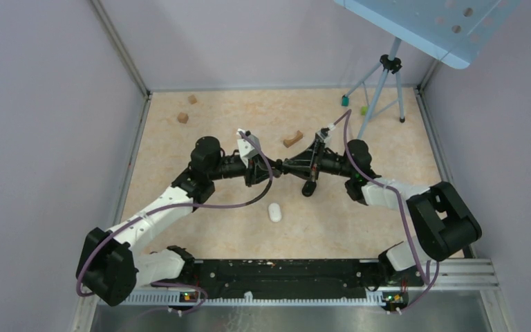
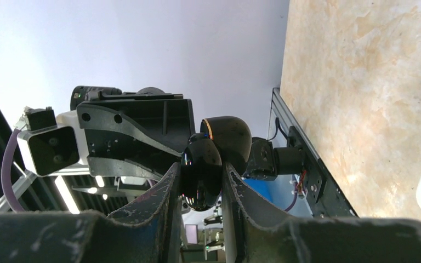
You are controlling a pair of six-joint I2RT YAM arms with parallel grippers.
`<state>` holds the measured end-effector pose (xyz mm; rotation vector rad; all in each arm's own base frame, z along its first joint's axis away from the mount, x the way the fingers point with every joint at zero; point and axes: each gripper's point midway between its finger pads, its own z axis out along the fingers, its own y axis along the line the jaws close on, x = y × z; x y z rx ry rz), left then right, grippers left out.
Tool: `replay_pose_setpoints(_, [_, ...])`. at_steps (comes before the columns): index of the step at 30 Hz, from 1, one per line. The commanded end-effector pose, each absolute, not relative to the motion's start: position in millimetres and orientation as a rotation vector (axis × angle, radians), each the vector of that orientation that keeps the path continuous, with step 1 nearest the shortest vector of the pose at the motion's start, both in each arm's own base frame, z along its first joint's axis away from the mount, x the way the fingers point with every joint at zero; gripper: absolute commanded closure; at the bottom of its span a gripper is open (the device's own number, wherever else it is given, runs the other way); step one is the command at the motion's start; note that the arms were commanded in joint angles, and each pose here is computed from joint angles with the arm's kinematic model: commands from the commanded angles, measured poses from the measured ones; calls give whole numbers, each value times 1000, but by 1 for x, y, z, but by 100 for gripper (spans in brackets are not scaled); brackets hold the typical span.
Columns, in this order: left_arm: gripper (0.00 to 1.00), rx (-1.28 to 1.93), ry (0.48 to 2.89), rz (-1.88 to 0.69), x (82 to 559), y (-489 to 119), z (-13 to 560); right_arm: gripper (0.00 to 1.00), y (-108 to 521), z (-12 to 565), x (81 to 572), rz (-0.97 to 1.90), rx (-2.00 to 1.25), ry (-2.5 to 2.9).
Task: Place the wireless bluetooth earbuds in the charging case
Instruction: Insert the right earbud into the right side groove of the charging case.
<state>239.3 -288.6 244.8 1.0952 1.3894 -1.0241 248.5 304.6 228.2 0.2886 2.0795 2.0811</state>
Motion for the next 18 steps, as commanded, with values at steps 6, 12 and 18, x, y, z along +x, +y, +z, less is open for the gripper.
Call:
replay_pose_setpoints(6, [66,1063,1379,-991,237,-282,248,100,308,245,267,1952,301,2039])
replay_pose_setpoints(12, [66,1055,1388,-984,237,-280,246,100,306,234,276,1861,377,2093])
replay_pose_setpoints(18, [65,1026,1386,-962,238,-276,251,100,306,228,278,1842,406,2105])
